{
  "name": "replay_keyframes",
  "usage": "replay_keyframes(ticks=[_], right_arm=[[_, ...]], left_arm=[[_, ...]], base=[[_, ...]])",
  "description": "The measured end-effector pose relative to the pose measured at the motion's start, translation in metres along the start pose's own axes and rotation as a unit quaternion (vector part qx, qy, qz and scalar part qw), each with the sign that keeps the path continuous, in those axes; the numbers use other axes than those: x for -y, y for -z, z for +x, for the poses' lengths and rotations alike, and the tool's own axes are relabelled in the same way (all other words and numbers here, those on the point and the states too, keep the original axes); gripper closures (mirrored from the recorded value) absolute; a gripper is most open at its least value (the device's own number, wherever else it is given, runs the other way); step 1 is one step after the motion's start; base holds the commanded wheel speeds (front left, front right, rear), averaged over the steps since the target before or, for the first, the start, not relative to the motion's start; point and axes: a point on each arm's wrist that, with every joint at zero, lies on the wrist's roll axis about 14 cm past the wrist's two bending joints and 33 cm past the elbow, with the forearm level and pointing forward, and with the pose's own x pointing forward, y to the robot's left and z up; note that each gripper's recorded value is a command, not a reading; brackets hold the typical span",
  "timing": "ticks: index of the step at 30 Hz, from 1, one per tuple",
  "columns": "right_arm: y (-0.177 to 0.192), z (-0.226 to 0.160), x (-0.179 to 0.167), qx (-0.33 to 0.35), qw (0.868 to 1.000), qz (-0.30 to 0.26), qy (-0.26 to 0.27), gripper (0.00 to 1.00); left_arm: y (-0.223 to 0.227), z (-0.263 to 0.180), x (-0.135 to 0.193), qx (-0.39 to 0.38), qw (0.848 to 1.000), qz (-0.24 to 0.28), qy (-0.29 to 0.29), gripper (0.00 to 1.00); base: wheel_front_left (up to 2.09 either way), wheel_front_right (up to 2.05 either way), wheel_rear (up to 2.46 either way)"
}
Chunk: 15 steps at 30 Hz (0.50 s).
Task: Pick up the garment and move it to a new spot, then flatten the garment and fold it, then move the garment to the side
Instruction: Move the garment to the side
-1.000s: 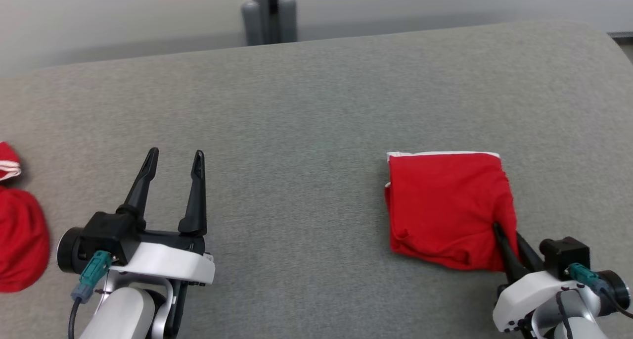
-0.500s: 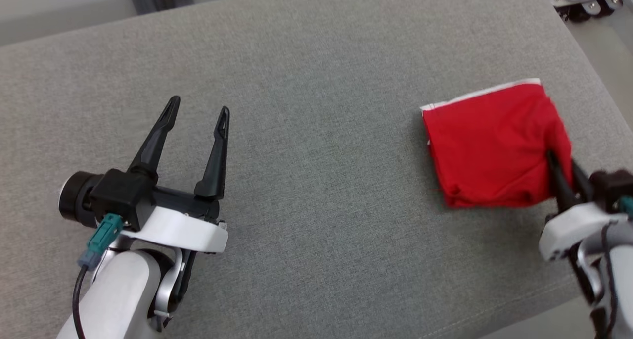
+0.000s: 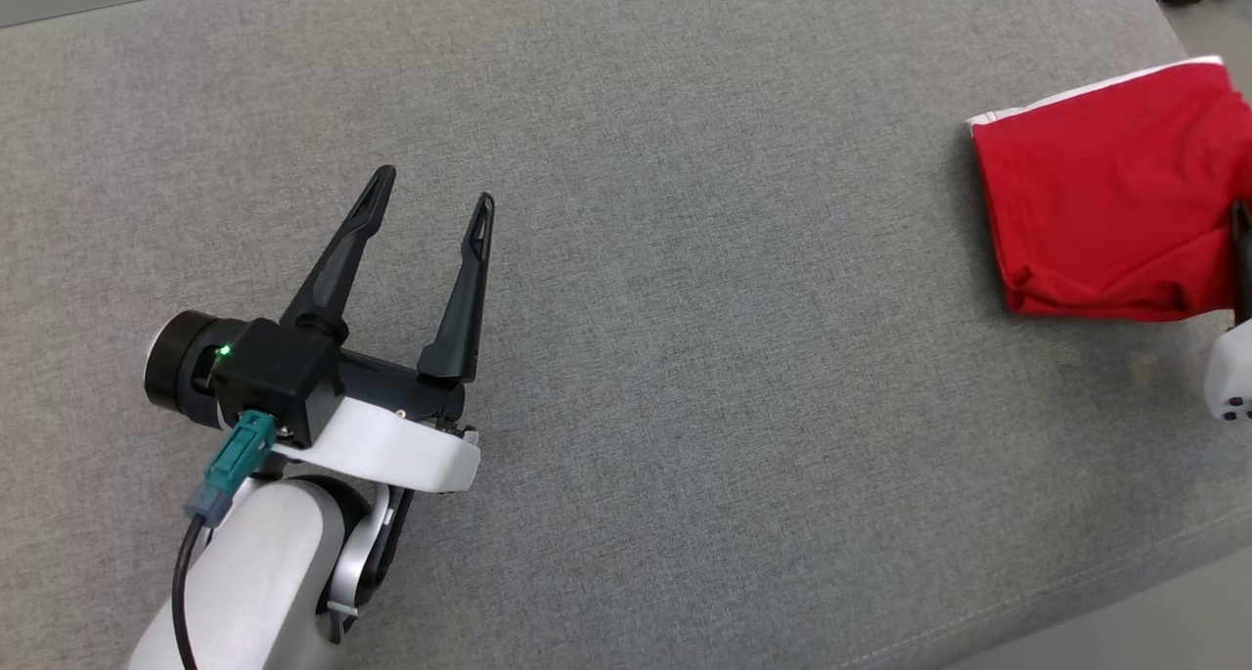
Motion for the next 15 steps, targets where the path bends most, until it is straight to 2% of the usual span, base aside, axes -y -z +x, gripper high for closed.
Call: replay_keyframes(ticks=[4, 8, 11, 15], right_arm=[[0.004, -0.001, 0.006, -0.002, 1.0, 0.015, 0.016, 0.0], [-0.008, -0.003, 0.007, 0.024, 0.998, 0.042, 0.031, 0.0], [-0.036, -0.006, -0.008, 0.073, 0.994, 0.076, 0.027, 0.0], [-0.082, -0.018, -0.033, 0.151, 0.981, 0.119, 0.006, 0.0]], left_arm=[[-0.001, 0.0, -0.001, 0.002, 1.0, 0.002, -0.002, 0.0], [-0.008, -0.002, -0.003, 0.008, 1.0, 0.007, -0.006, 0.0], [-0.015, -0.007, -0.007, 0.013, 1.0, 0.013, -0.017, 0.0], [-0.022, -0.018, -0.017, 0.014, 0.999, 0.018, -0.041, 0.0]], base=[[0.0, 0.0, 0.0], [0.0, 0.0, 0.0], [0.0, 0.0, 0.0], [0.0, 0.0, 0.0]])
